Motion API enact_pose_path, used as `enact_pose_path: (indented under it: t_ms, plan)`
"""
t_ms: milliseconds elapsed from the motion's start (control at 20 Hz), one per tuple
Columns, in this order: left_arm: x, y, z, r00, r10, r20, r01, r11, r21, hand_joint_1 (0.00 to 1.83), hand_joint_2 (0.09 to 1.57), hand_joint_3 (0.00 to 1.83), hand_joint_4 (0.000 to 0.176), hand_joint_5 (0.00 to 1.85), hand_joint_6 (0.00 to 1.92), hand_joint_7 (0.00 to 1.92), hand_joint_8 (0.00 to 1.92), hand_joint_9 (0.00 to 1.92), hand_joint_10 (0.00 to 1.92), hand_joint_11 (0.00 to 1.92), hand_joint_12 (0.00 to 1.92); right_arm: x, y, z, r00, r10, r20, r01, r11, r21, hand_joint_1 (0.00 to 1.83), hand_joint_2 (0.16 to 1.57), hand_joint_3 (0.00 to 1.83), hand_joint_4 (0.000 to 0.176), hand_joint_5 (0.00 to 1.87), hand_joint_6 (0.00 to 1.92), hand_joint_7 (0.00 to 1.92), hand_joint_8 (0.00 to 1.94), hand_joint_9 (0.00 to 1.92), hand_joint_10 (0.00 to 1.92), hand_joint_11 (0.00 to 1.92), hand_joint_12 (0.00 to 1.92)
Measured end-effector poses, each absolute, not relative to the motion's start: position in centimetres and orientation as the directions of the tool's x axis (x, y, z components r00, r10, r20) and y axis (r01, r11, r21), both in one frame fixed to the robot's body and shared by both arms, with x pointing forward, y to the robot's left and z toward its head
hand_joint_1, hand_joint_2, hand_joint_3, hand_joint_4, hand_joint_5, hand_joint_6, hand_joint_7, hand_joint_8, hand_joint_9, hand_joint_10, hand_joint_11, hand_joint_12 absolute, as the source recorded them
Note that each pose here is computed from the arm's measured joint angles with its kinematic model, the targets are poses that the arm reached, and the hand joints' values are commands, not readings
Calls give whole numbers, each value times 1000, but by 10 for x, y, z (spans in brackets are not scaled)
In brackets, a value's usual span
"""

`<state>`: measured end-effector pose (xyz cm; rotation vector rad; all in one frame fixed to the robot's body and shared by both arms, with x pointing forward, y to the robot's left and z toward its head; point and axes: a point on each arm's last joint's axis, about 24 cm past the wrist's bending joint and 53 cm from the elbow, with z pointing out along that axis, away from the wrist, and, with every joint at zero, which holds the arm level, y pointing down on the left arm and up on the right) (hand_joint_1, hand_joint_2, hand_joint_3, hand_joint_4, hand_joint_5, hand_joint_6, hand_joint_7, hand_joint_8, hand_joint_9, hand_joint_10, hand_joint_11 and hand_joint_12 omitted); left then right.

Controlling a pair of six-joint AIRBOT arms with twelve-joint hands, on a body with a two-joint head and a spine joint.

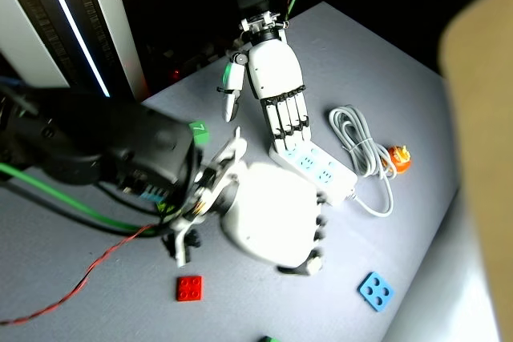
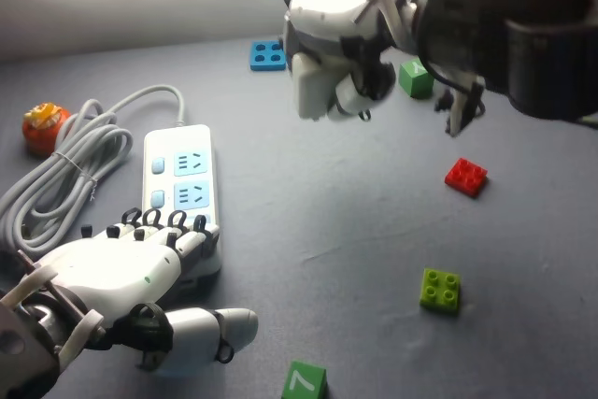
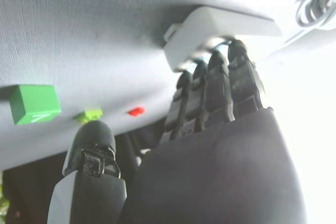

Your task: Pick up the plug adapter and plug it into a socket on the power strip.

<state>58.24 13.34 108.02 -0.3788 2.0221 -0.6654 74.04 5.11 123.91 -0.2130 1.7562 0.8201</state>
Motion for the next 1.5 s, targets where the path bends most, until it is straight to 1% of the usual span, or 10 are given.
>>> enact_pose_path:
  t_ms: [150,200,250,400,450,650,800,900,1100,1500]
  plan:
    - [583,133,1081,-508,-511,-693,1,805,-594,0,1247,2,0,31,0,78,1,88,1,0,202,739,66,1248,-285,172,-943,-589,745,313,1400,1039,0,0,1044,665,1220,638,1088,1005,737,1179]
    - [583,133,1081,-508,-511,-693,1,805,-594,0,1248,1,0,48,3,88,3,93,2,0,233,737,73,1255,-272,157,-949,-623,723,298,1394,1055,5,0,986,755,1170,715,1052,1032,738,1166]
    - [583,134,1081,-508,-510,-694,1,805,-593,0,1248,1,0,46,1,85,1,87,1,0,218,733,79,1263,-260,150,-954,-657,697,289,1400,1041,0,0,1038,673,1218,643,1087,1007,737,1184]
    - [583,134,1081,-509,-510,-693,1,805,-593,0,1248,1,0,42,1,79,3,79,4,0,194,717,95,1285,-300,173,-938,-749,566,344,1400,1036,0,0,1064,626,1228,637,1081,1012,722,1223]
    - [583,134,1081,-509,-510,-693,1,805,-593,0,1245,0,0,39,0,86,3,90,4,0,241,712,97,1288,-364,204,-909,-749,515,416,1394,1054,2,0,1013,717,1165,732,1044,1034,753,1173]
    - [582,133,1080,-512,-509,-692,1,805,-593,0,1250,1,0,41,1,92,0,98,2,0,254,710,101,1275,-610,183,-771,-626,484,611,1395,1049,0,0,1014,750,1159,707,1086,966,888,1007]
    - [581,133,1078,-516,-498,-697,7,811,-585,0,1251,0,0,62,4,102,3,113,4,0,288,713,101,1259,-643,161,-749,-576,543,611,1398,1040,0,0,1024,755,1173,671,1125,889,982,881]
    - [581,133,1078,-516,-490,-703,12,817,-577,0,1253,1,0,63,3,107,3,113,2,0,268,713,102,1255,-653,142,-744,-560,571,600,1396,1050,1,0,989,808,1129,759,1129,870,1009,831]
    - [579,134,1076,-520,-475,-710,19,824,-566,0,1256,0,0,75,3,127,4,138,5,0,371,714,106,1247,-656,119,-745,-539,617,573,1395,1052,0,0,983,834,1118,763,1129,875,1012,827]
    - [579,134,1076,-519,-471,-713,23,826,-563,0,1252,0,0,68,2,112,0,126,0,0,328,718,132,1254,-611,177,-772,-563,589,580,1396,1047,0,0,1011,802,1133,756,1120,866,997,833]
